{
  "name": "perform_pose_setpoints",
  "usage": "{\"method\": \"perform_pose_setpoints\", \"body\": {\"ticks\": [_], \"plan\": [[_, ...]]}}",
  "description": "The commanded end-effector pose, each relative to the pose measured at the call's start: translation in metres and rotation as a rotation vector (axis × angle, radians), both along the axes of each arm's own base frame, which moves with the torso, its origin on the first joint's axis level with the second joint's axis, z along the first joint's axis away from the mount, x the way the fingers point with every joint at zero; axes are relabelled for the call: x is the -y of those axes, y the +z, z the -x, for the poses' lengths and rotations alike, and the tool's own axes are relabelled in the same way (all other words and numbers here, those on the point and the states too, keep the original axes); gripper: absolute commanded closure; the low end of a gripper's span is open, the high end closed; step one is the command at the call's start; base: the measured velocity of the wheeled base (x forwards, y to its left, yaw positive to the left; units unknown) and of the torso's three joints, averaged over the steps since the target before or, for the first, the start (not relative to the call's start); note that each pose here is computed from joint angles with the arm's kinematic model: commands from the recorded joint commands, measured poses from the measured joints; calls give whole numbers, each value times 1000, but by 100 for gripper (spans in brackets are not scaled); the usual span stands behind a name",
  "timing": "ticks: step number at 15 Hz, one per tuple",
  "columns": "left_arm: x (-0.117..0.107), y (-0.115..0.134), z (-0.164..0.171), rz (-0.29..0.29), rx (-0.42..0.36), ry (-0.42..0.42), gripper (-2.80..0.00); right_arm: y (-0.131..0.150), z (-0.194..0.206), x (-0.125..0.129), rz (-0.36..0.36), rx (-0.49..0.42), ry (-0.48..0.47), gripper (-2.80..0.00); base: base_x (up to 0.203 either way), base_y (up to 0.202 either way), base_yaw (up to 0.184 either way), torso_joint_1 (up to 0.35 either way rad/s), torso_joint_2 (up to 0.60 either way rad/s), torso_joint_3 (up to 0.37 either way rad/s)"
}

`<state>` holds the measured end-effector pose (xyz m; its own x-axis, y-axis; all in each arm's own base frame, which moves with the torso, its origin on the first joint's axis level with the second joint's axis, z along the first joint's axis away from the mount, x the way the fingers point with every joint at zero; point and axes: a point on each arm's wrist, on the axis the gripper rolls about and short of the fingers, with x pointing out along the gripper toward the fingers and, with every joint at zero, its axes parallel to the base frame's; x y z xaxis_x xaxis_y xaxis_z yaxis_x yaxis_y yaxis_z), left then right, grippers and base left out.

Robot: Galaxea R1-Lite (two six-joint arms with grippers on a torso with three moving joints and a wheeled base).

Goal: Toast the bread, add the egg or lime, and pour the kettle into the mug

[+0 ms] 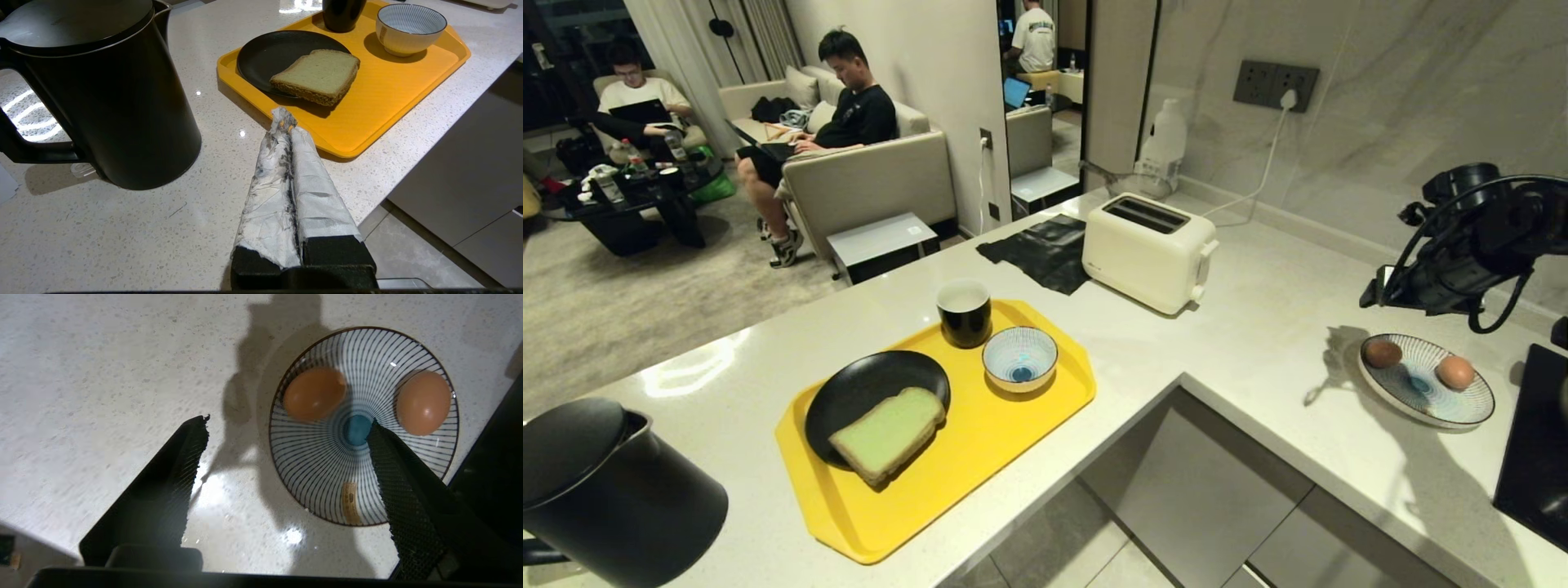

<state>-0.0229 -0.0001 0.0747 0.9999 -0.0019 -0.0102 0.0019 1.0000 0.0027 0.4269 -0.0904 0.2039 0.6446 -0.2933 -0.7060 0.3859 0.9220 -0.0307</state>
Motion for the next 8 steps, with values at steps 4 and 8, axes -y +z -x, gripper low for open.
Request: {"method": "perform_pose_setpoints", "body": {"ticks": [4,8], "plan": [[0,0,0,0,3,0,0,-40,-17,11,26,-69,-53,-280,0,0,0,0,0,0],[0,0,0,0,3,0,0,-46,-21,11,-58,-62,20,-280,0,0,0,0,0,0]]}}
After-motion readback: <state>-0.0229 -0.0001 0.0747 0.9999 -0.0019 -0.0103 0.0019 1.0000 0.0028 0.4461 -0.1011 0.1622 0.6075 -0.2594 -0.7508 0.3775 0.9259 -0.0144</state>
